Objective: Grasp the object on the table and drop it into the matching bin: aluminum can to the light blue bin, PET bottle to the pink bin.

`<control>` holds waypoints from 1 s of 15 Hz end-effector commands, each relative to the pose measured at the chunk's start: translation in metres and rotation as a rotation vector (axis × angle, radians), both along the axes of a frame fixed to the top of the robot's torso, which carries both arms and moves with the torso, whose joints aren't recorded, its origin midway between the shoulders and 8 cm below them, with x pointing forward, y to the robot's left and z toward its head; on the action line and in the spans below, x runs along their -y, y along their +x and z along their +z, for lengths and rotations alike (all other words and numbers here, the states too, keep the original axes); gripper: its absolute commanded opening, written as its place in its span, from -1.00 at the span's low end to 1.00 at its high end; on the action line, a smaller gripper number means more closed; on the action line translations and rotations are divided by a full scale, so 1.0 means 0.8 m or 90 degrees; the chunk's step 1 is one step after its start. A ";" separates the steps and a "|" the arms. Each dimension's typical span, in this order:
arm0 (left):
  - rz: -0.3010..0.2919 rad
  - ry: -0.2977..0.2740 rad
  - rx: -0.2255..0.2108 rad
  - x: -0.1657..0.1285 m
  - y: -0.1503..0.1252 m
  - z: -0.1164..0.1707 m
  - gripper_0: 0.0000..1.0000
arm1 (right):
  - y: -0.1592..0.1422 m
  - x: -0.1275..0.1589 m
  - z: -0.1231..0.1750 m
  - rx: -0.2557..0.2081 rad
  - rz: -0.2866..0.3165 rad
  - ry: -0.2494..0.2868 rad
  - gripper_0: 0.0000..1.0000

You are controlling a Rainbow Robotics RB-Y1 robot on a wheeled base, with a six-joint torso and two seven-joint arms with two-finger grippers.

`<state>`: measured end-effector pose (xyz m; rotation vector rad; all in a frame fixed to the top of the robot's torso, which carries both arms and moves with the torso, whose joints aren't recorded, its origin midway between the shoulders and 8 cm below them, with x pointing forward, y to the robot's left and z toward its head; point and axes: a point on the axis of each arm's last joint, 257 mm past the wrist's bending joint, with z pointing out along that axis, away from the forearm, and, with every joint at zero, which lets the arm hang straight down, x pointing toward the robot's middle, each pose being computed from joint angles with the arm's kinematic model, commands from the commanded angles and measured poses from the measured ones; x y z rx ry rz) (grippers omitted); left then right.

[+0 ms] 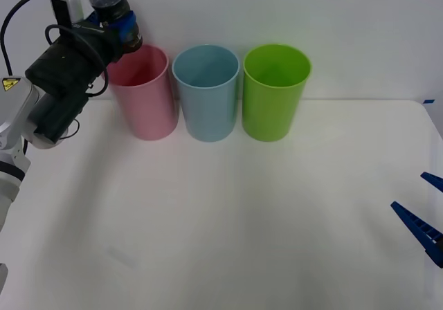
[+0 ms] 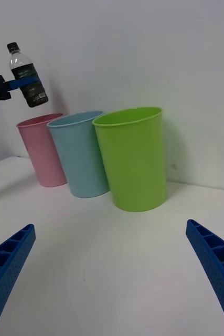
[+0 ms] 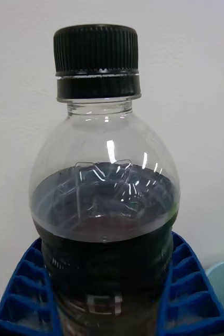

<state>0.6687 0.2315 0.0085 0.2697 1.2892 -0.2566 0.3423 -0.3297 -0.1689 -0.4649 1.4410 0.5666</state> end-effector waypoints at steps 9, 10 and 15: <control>-0.028 -0.026 -0.019 0.002 -0.008 -0.015 1.00 | 0.000 0.000 0.000 0.000 0.000 0.000 1.00; -0.032 -0.028 -0.020 -0.001 -0.012 -0.017 1.00 | 0.000 0.000 0.000 0.000 0.000 0.000 1.00; -0.043 -0.048 -0.037 -0.023 -0.043 -0.039 1.00 | 0.000 0.000 0.000 0.000 0.000 0.000 1.00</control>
